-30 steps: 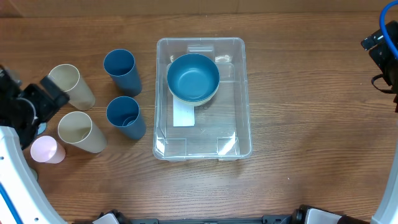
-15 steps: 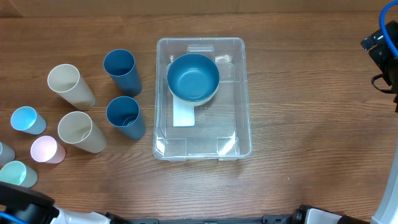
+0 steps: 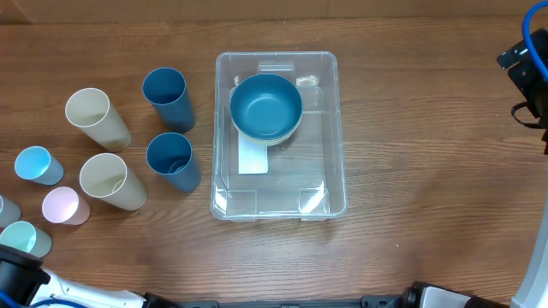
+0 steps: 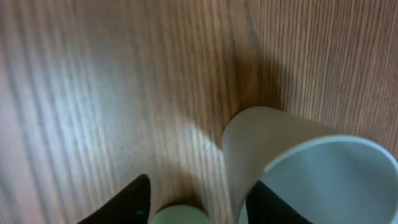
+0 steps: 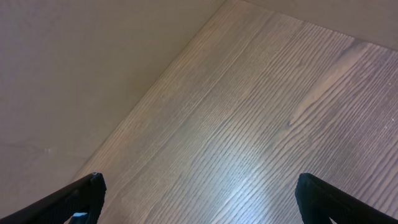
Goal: Pack container
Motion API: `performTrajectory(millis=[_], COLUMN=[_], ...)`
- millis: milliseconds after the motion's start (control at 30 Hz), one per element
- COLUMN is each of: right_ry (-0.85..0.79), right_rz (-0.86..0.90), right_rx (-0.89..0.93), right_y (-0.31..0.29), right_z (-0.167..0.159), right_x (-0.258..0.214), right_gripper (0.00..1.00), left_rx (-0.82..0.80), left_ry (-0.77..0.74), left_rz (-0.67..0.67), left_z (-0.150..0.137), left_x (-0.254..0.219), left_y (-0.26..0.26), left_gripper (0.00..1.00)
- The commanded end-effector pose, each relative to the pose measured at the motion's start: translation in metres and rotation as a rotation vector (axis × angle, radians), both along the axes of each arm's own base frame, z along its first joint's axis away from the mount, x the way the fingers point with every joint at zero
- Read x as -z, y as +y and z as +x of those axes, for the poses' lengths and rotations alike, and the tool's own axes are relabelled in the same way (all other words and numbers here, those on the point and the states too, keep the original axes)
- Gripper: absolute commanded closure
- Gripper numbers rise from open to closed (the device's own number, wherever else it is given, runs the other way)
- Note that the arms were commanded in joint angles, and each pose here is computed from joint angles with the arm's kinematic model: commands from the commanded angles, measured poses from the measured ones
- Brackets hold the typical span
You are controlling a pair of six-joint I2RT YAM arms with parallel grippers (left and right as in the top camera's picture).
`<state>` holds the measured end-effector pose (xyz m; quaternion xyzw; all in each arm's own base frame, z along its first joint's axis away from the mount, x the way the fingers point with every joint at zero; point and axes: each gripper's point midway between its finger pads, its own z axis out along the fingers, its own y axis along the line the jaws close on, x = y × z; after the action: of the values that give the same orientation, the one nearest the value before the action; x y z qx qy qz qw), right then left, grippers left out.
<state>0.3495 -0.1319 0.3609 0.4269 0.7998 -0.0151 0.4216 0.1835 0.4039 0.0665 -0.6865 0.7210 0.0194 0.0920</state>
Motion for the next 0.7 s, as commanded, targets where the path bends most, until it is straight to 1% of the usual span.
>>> performTrajectory(millis=[0, 67, 100, 167, 233, 300, 367, 467, 500, 533, 567, 600, 633, 667], right_ry=[-0.009, -0.009, -0.009, -0.009, -0.009, -0.009, -0.009, -0.009, -0.009, -0.009, -0.009, -0.009, -0.009, -0.009], right_rz=[-0.001, -0.001, -0.001, -0.001, -0.001, -0.001, -0.001, -0.001, -0.001, -0.001, -0.001, -0.001, -0.001, -0.001], right_rx=[0.005, 0.005, 0.005, 0.005, 0.005, 0.005, 0.005, 0.005, 0.005, 0.005, 0.005, 0.005, 0.005, 0.005], right_y=[0.0, 0.0, 0.0, 0.0, 0.0, 0.0, 0.0, 0.0, 0.0, 0.0, 0.0, 0.0, 0.0, 0.0], right_z=[-0.001, -0.001, -0.001, -0.001, -0.001, -0.001, -0.001, -0.001, -0.001, -0.001, -0.001, -0.001, -0.001, -0.001], right_x=[-0.002, -0.002, -0.002, -0.002, -0.002, -0.002, -0.002, -0.002, -0.002, -0.002, -0.002, -0.002, -0.002, -0.002], right_gripper=[0.0, 0.0, 0.0, 0.0, 0.0, 0.0, 0.0, 0.0, 0.0, 0.0, 0.0, 0.0, 0.0, 0.0], left_rx=[0.047, 0.047, 0.047, 0.053, 0.061, 0.06, -0.001, 0.046, 0.105, 0.159, 0.326, 0.474, 0.67, 0.928], left_ry=[-0.046, -0.047, -0.048, -0.089, -0.14, -0.174, -0.287, -0.427, -0.475, -0.509, -0.593, -0.648, -0.698, -0.739], left_rz=[-0.046, -0.053, -0.052, -0.05, -0.028, 0.026, 0.083, 0.195, 0.224, 0.24, 0.282, 0.32, 0.358, 0.378], left_z=[0.016, 0.017, 0.018, 0.024, 0.032, 0.035, 0.044, 0.059, 0.067, 0.076, 0.099, 0.117, 0.136, 0.157], left_x=[0.021, 0.031, 0.034, 0.026, 0.004, -0.038, -0.102, -0.19, -0.227, -0.249, -0.288, -0.312, -0.333, -0.346], left_y=[-0.002, 0.0, 0.002, 0.002, 0.004, 0.006, -0.003, -0.032, -0.063, -0.087, -0.14, -0.184, -0.24, -0.319], left_gripper=[0.75, 0.91, 0.96, 0.96, 0.96, 0.96, 0.96, 0.96, 0.96, 0.96, 0.96, 0.96, 0.96, 0.96])
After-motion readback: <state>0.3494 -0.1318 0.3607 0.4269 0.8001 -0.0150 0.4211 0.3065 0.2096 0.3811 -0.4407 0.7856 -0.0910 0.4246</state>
